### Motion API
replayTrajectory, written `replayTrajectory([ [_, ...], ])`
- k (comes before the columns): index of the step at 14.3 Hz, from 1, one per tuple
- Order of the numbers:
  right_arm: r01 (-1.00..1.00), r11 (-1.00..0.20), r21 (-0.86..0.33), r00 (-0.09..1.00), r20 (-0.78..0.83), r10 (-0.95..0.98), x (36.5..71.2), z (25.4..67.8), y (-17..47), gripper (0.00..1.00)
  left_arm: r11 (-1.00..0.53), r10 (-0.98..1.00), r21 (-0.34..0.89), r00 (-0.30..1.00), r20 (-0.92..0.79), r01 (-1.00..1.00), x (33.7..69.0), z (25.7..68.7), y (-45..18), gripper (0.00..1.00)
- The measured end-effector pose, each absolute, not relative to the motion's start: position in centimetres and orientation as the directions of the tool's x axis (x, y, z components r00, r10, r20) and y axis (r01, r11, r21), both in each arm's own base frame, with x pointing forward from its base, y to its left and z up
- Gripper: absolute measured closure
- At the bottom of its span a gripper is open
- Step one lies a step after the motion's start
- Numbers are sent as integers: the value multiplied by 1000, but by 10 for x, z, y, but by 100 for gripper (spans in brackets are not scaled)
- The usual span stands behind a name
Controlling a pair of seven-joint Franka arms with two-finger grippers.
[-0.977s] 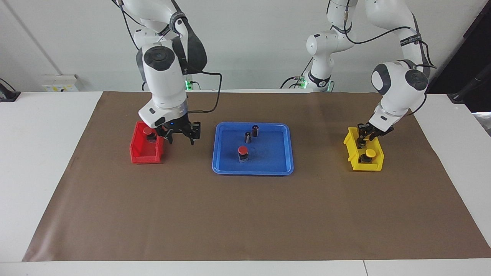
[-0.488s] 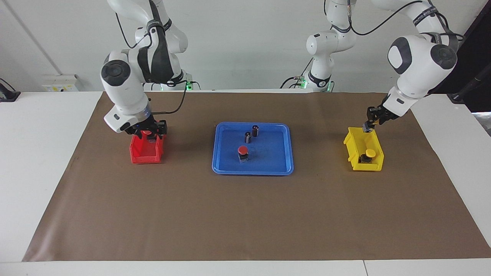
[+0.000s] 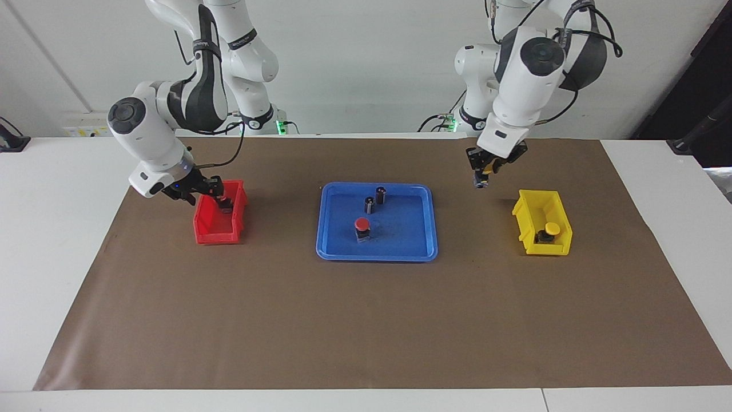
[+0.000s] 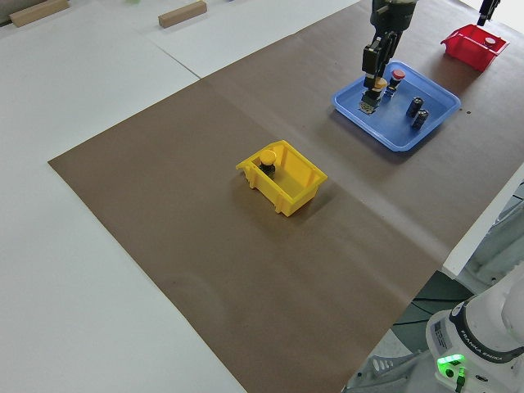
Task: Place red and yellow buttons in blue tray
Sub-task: 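Lift the yellow button with the left gripper while the right gripper returns, then lower the yellow button into the tray while the right gripper grasps red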
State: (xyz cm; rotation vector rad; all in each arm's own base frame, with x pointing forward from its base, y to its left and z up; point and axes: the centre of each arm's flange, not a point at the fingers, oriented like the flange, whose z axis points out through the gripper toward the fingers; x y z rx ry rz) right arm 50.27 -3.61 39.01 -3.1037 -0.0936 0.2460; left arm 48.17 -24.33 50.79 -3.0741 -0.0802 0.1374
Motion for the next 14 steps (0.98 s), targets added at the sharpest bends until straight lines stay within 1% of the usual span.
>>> replayTrajectory([
  [4,61,-998,-20,986,-151,63,488,378,-33,35,-999,38,-1,998,-51,38,487,477,-303,60],
  [7,60,-998,-14,986,-154,61,478,369,-33,37,-999,30,20,999,-40,31,477,458,-342,60],
  [11,61,-998,-9,989,-136,62,472,358,-33,40,-999,-11,46,999,-31,-10,473,428,-378,60],
  [14,80,-997,-9,988,-136,80,469,353,-26,39,-999,-16,48,999,-37,-14,487,409,-388,60],
])
